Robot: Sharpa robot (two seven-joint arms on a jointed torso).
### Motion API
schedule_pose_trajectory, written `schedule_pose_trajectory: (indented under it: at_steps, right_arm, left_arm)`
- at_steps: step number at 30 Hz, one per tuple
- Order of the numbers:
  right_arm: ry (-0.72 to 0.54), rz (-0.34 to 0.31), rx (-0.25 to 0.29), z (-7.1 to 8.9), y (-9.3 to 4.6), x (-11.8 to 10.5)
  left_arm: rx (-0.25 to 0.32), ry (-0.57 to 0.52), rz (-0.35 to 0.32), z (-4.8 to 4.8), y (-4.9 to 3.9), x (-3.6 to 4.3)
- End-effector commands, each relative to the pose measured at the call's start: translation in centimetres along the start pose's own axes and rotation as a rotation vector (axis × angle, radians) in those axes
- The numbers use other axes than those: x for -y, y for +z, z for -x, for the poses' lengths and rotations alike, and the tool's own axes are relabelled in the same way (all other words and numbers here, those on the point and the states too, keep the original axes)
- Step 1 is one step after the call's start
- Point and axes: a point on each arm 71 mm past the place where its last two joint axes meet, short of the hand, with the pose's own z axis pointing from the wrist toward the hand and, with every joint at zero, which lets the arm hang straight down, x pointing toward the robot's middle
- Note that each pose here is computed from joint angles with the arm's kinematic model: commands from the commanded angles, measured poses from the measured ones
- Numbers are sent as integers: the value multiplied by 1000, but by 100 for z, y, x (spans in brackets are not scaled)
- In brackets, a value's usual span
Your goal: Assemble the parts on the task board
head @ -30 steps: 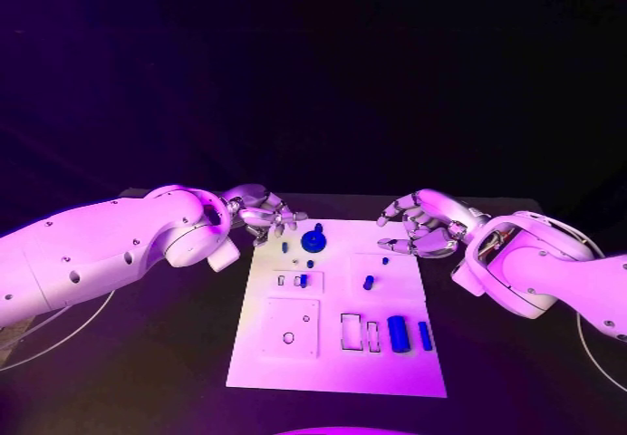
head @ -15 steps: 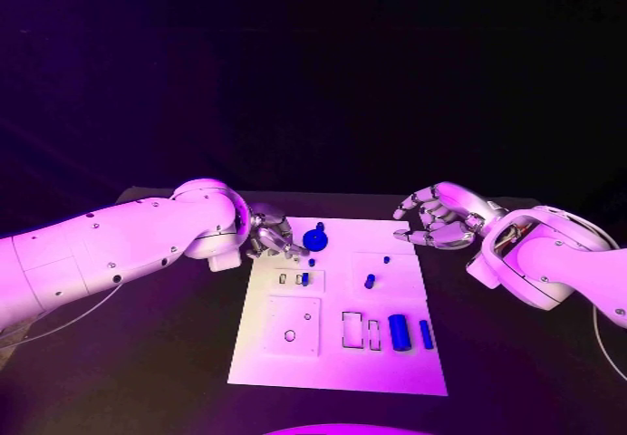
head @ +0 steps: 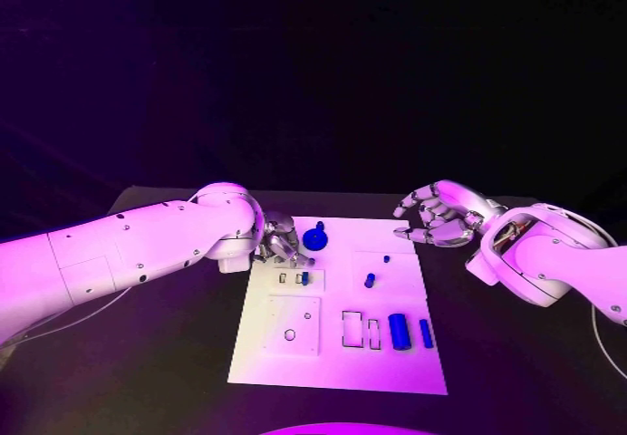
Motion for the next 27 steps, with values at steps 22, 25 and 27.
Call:
schedule_pose_trajectory:
  at_steps: [22,25,27]
  right_arm:
    - [-16,15,-15,-48,71,-30]
    - [-16,15,-16,-51,74,-31]
    - [-16,15,-17,-53,76,-32]
  left_arm:
    - [-78,11,10,-97,117,79]
    - [-87,11,12,-112,133,80]
    - [-90,11,13,-118,142,81]
